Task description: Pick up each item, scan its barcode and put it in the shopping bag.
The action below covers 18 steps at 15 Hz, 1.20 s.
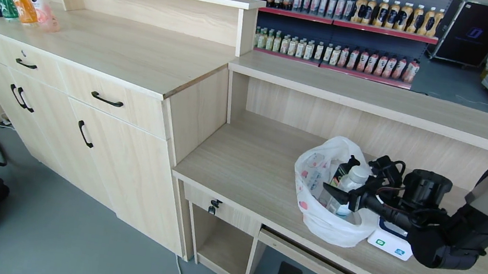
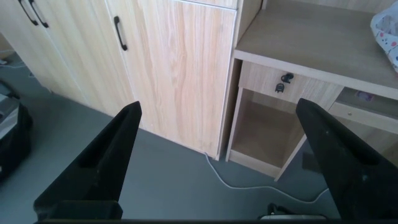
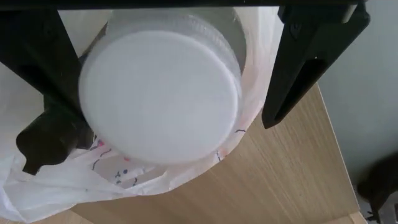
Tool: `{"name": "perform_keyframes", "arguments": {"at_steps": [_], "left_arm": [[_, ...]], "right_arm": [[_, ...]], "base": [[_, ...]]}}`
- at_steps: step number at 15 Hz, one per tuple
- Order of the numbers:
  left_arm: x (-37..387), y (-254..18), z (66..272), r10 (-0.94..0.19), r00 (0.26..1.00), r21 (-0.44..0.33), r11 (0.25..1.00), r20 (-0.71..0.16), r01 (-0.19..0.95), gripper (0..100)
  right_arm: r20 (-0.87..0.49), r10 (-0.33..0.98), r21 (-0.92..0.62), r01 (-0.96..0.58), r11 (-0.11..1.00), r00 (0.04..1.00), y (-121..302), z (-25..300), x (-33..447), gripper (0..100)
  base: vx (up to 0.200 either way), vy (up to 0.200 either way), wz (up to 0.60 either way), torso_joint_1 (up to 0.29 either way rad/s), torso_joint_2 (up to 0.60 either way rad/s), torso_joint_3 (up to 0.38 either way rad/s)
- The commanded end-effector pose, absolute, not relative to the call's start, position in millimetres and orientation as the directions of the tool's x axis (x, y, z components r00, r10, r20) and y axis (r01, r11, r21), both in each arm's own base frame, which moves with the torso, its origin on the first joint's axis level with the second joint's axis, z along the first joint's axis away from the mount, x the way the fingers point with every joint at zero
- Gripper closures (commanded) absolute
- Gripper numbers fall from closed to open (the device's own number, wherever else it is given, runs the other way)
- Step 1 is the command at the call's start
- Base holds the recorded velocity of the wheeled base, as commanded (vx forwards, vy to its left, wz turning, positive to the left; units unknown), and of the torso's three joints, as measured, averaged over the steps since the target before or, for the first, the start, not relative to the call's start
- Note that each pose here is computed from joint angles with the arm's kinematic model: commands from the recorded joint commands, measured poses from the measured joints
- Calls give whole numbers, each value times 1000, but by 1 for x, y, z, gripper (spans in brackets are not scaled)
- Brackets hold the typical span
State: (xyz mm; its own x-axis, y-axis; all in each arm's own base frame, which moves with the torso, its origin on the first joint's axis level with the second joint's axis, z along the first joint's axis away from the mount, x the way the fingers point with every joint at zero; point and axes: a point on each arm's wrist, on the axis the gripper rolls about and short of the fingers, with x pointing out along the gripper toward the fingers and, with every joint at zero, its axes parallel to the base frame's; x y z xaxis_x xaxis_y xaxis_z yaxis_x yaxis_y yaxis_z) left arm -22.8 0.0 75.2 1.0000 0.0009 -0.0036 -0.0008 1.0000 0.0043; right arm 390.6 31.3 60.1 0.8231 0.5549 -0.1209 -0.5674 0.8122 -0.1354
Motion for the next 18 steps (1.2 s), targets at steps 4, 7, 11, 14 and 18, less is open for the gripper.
{"name": "perform_keyframes", "arguments": {"at_steps": [4,7,11,14,18], "left_arm": [[-23,0,75,2,1000,5,1000,-3,-2,0],[-23,0,75,2,1000,5,1000,-3,-2,0],[-23,0,75,2,1000,5,1000,-3,-2,0],[-23,0,75,2,1000,5,1000,-3,-2,0],[-23,0,75,2,1000,5,1000,-3,-2,0]], "right_arm": [[-28,522,-276,-508,816,853,18,165,325,0],[-49,467,-423,-442,791,883,-1,182,297,0],[14,334,-465,-290,837,942,-17,204,285,0],[71,176,-389,-135,911,982,-20,224,280,0],[20,12,-269,-7,963,1000,-27,236,253,0]], "base": [[0,0,0,0,0,0],[0,0,0,0,0,0],[0,0,-300,-1,1,2],[0,0,-600,7,6,-1],[0,0,-600,1,2,4]]}}
